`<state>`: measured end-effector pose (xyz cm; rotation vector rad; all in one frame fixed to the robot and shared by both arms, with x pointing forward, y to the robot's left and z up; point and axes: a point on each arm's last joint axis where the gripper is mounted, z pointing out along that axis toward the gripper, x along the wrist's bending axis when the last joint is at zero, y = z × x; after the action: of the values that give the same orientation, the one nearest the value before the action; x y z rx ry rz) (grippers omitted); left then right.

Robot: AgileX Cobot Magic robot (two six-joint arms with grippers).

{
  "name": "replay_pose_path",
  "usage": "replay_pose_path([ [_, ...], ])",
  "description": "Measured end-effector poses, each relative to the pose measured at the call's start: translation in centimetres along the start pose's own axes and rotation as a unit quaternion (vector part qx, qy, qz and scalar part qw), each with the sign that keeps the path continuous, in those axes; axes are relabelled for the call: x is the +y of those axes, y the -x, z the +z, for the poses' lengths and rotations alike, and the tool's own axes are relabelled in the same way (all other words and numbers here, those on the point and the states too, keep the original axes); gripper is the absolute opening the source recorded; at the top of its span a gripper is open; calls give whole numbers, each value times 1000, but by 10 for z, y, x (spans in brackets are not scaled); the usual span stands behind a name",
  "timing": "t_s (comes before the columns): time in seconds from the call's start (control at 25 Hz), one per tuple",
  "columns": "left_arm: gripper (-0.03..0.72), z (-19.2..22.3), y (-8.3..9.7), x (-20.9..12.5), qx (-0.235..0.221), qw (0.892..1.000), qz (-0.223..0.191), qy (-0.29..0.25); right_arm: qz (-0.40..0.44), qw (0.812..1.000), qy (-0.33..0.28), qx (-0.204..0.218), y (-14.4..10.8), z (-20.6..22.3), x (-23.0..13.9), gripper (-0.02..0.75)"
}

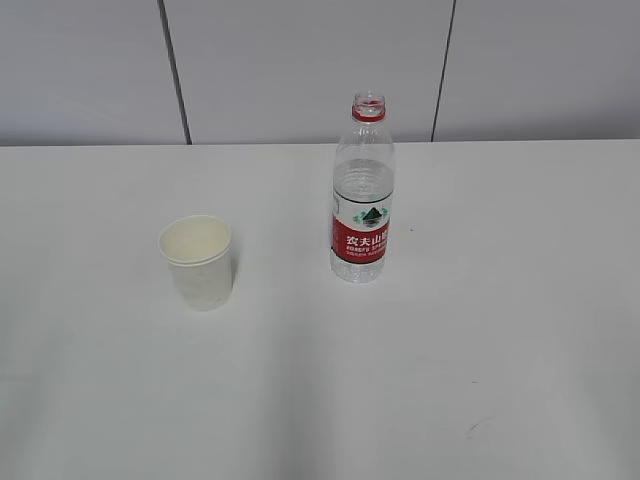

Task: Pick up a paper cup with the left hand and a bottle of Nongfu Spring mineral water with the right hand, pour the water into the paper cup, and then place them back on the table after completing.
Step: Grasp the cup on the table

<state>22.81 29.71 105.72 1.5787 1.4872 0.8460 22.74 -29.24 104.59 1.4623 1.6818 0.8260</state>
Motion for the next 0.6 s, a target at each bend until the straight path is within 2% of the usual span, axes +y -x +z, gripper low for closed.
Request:
replay_pose_path([
  [0.6,563,0,0,0,0,1000,0,0,0,1000,0,0,0,0,0,587],
])
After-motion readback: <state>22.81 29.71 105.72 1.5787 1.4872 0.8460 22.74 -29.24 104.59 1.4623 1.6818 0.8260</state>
